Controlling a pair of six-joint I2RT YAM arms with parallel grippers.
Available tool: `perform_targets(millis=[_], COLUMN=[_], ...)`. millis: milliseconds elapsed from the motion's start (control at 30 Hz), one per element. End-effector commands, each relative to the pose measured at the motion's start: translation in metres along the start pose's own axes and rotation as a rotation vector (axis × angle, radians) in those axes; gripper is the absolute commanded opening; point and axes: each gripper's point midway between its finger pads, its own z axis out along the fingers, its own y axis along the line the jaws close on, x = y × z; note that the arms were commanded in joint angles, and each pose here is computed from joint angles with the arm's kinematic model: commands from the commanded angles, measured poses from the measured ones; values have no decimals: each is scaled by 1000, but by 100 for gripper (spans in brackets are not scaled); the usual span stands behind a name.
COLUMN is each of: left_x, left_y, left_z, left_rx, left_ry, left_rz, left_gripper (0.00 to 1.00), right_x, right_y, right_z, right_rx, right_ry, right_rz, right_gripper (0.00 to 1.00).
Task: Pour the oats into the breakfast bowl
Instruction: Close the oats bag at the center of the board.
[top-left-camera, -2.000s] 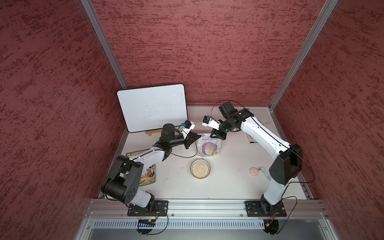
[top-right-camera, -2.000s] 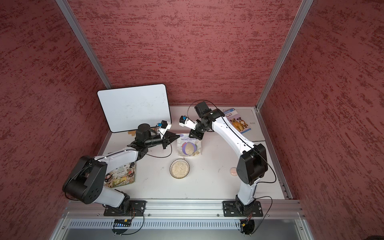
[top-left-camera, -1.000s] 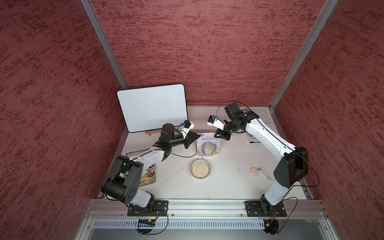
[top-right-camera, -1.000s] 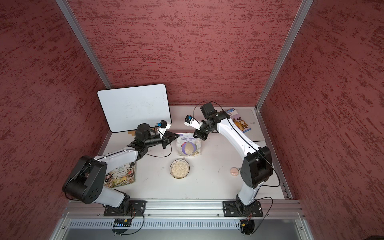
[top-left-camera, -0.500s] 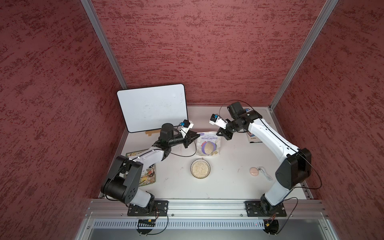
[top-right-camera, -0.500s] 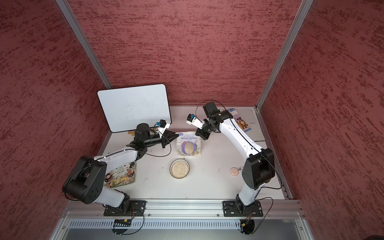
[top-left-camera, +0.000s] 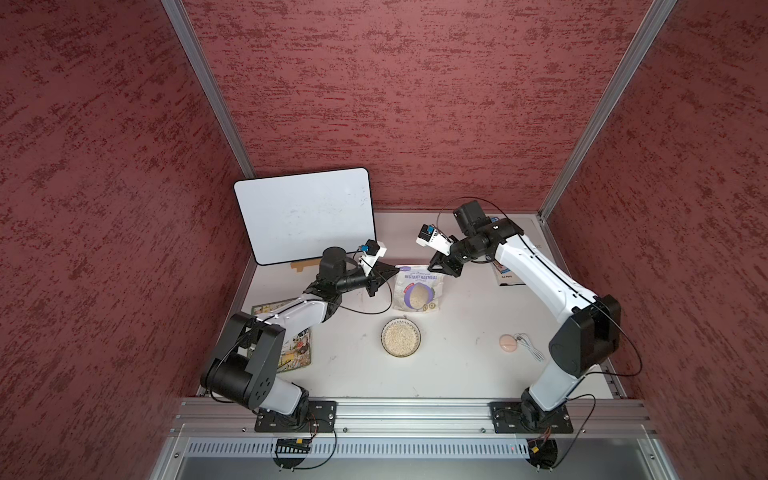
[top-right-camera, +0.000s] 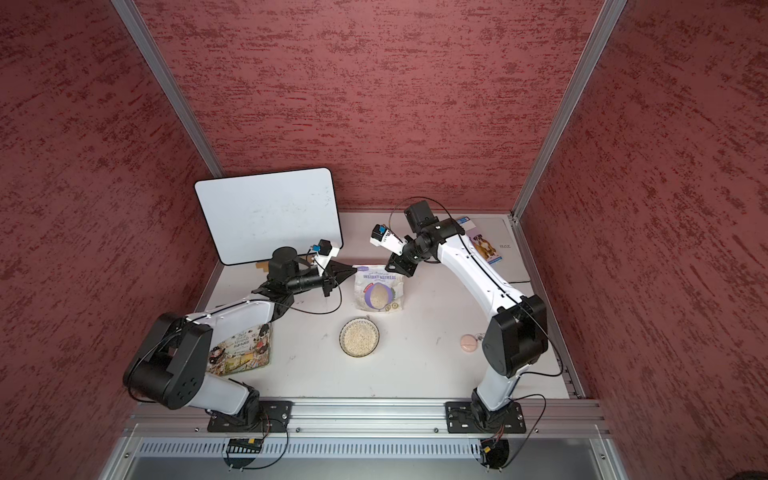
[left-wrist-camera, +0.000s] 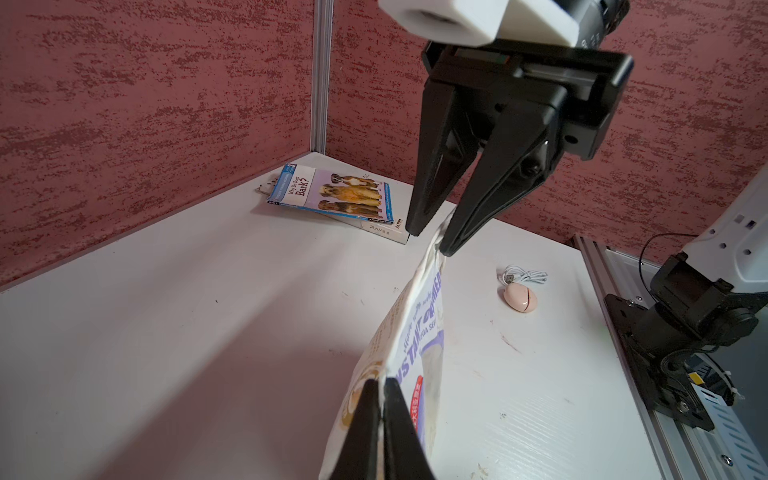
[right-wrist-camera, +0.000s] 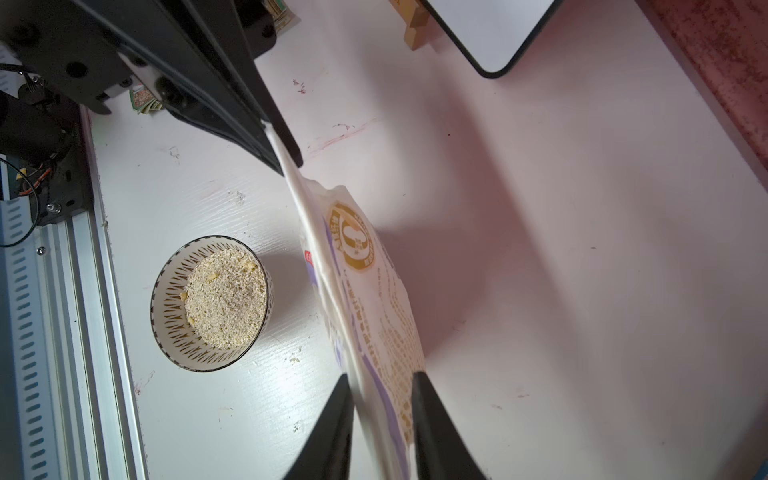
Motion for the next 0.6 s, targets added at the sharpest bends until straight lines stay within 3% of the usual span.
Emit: perform_targets(millis=[0,167,300,333,400,467,567], left_x=[-6,-6,-5,-6,-6,-5,-5], left_y=[-4,-6,-7,-7,-6,-6,-5], left_z=[5,7,9,9,9,9,8], left_rx=[29,36,37,36,33,30,27], left_ry=[-7,-6,-5,-6,-6,-5,-5], left_rz=[21,20,20,21,22,21,20], left_gripper=[2,1,0,0,0,0,0], right_x=[-16,-26,-33,-34,-36,-38,-40], right_y=[5,10,14,15,17,18,19], right_z=[16,30,36,36,36,35,31], right_rx=[-41,-59,-78,-79,-86,-86,-79], right_ry=[-12,-17,-23,-26,-33,-43,-56], right_rz=[-18,-41,-54,-56,-36,-35,-41], right_gripper=[27,26,1,0,0,12,22])
